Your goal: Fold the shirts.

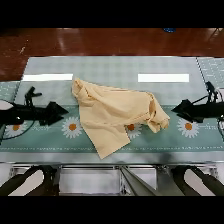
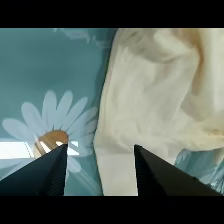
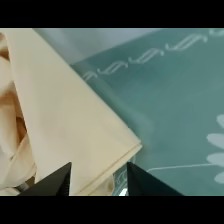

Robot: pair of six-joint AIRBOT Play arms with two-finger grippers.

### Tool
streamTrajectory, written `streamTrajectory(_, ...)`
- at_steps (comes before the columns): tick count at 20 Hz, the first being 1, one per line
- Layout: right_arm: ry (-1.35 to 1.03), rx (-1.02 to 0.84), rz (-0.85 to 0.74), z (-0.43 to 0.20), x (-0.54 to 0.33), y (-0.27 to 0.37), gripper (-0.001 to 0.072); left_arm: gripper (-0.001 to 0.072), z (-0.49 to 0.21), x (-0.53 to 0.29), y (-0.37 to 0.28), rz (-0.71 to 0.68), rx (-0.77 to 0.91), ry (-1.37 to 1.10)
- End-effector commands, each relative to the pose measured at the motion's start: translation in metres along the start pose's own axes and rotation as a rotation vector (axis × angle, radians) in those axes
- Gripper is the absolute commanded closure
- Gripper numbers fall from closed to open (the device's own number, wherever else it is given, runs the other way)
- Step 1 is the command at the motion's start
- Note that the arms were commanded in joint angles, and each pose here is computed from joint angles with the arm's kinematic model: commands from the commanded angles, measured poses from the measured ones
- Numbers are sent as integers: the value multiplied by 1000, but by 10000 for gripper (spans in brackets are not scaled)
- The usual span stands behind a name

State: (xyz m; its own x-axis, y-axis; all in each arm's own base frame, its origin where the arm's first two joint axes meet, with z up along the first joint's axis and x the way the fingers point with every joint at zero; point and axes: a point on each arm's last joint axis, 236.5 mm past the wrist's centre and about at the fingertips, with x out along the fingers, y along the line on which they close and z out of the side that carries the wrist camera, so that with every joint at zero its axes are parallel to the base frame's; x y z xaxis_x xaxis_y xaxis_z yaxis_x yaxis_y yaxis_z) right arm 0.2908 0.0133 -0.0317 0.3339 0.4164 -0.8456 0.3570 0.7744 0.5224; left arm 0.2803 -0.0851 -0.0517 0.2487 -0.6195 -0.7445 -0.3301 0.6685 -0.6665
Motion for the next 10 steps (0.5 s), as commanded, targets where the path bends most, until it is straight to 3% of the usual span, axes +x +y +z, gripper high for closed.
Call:
streamTrajectory(1, -15, 40, 76, -33, 16, -5, 305, 199, -52, 28, 10, -51, -47, 109)
streamTrajectory(6, -13, 41, 87, -33, 15, -2, 305, 200, -52, 66, 2, 7, 21, 80)
streamTrajectory(10, -13, 36, 83, -33, 15, -3, 305, 201, -51, 97, -16, -17, -45, 46)
